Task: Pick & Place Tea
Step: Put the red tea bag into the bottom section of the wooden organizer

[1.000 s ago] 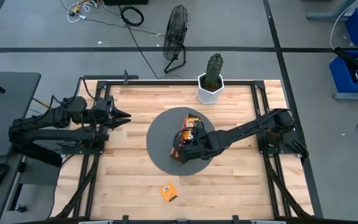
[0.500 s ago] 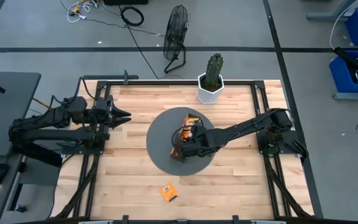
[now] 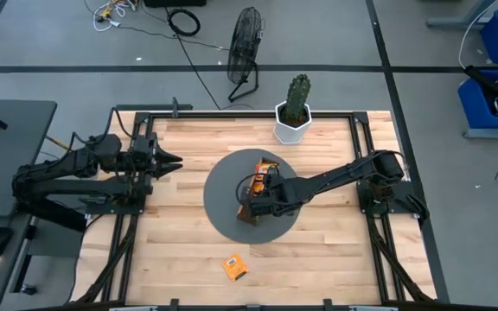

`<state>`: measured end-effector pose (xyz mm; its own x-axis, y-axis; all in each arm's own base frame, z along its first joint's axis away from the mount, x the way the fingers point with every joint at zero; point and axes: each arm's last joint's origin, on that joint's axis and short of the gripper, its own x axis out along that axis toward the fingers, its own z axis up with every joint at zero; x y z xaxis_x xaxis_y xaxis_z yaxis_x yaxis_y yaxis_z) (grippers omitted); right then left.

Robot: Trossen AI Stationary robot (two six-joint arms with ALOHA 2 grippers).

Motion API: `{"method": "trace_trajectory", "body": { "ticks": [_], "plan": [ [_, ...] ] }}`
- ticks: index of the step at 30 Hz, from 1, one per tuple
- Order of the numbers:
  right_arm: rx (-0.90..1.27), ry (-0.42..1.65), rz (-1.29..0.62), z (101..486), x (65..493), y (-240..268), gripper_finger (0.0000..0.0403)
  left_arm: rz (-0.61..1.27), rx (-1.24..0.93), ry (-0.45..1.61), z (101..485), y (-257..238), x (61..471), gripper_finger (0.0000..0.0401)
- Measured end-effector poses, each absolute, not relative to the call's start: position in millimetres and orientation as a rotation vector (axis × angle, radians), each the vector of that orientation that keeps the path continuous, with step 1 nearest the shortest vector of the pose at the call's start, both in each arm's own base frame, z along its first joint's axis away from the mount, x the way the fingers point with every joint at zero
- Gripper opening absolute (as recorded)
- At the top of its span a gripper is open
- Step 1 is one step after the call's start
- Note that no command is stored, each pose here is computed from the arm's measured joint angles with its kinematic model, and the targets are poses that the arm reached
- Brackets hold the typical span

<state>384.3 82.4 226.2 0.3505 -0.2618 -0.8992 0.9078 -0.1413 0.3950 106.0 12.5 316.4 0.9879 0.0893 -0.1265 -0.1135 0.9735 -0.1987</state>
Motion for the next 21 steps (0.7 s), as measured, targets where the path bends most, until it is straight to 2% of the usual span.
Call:
{"method": "trace_trajectory", "body": {
  "ticks": [12, 21],
  "plan": [
    [1.343, 0.671, -1.138, 226.3, 384.9, 83.5, 0.0004, 0.103, -0.207, 0.126, 315.6, 12.5, 105.9, 0.0094],
    [1.328, 0.673, -1.147, 226.0, 383.9, 83.0, 0.0060, 0.104, -0.206, 0.129, 315.3, 12.5, 105.9, 0.0094]
  ]
}}
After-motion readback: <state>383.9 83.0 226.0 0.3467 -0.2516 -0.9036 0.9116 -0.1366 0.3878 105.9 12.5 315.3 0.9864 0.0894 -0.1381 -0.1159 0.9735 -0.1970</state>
